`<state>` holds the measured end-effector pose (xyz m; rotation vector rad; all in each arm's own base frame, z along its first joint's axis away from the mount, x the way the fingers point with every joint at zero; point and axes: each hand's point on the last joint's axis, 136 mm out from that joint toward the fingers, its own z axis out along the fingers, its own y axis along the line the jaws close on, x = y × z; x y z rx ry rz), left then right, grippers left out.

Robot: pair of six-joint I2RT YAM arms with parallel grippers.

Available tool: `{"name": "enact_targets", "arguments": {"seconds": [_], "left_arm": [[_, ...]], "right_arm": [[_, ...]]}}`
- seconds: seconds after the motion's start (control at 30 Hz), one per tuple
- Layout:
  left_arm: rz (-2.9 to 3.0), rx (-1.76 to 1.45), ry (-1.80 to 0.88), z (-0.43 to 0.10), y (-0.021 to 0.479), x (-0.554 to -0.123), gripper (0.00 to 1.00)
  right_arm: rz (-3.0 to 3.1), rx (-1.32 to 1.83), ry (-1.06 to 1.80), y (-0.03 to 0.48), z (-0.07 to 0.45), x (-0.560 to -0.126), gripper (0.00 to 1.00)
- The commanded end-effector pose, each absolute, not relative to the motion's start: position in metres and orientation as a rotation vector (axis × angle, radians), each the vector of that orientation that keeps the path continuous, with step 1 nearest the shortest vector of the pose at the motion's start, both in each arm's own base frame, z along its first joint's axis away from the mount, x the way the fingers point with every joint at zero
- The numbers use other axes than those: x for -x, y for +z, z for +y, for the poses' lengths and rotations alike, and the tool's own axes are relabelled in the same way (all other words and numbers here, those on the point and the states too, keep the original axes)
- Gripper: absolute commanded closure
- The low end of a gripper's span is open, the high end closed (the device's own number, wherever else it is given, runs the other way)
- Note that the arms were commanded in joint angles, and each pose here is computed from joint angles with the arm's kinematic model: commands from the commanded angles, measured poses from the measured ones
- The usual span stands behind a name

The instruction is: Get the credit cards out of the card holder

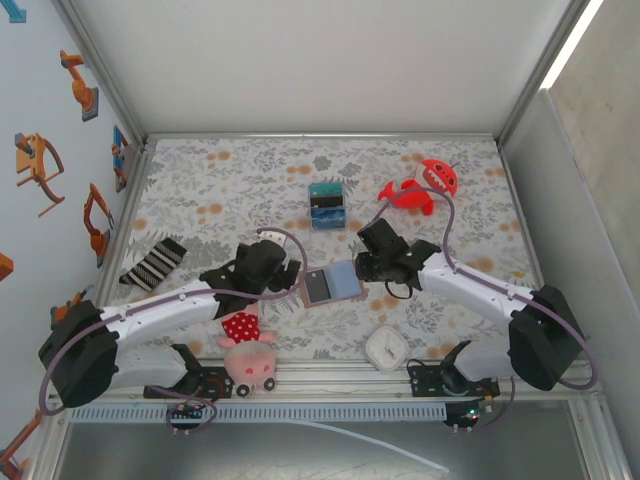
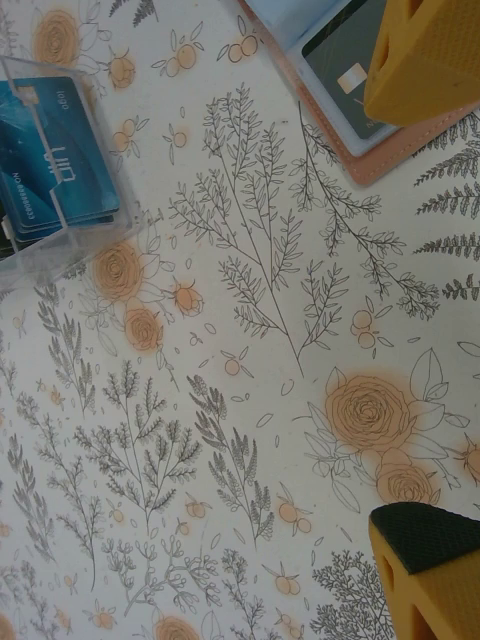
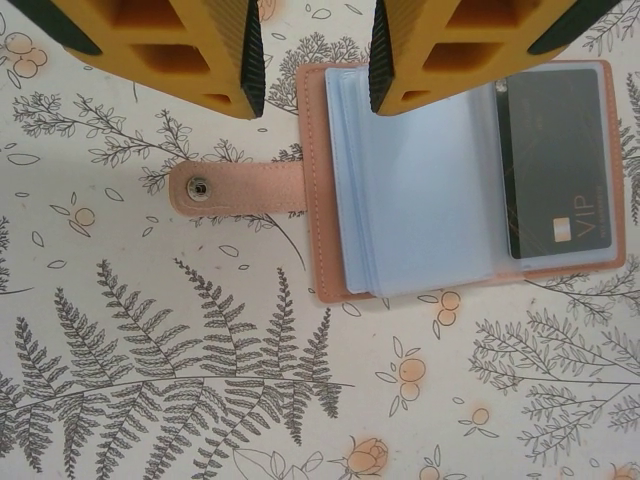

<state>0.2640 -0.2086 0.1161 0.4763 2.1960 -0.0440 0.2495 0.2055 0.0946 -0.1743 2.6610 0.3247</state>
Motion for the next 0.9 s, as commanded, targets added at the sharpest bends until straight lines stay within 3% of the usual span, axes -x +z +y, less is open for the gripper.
{"name": "enact_targets", "arguments": {"seconds": [0.0,0.3,0.73,0.87], "left_arm": [[2.179,-0.531,-0.081,-0.225,0.122,-0.267,0.03],[2.191,-0.554,-0.236,-0.243,0.118,-0.261,0.03],[2.364,-0.545,-0.144,-0.227,0.092,-0.249,0.03],[2.382,-0.56,-0.131,-0.23,0.08,-0.251,0.03]], "right_arm": [[2.652,0.162,0.36,0.105,0.209,-0.251,0.67],[2.659,0.183,0.412,0.105,0.218,-0.251,0.67],[2.674,0.228,0.619,0.102,0.254,-0.252,0.67],[2.678,0.232,0.698,0.099,0.265,-0.251,0.72]]}}
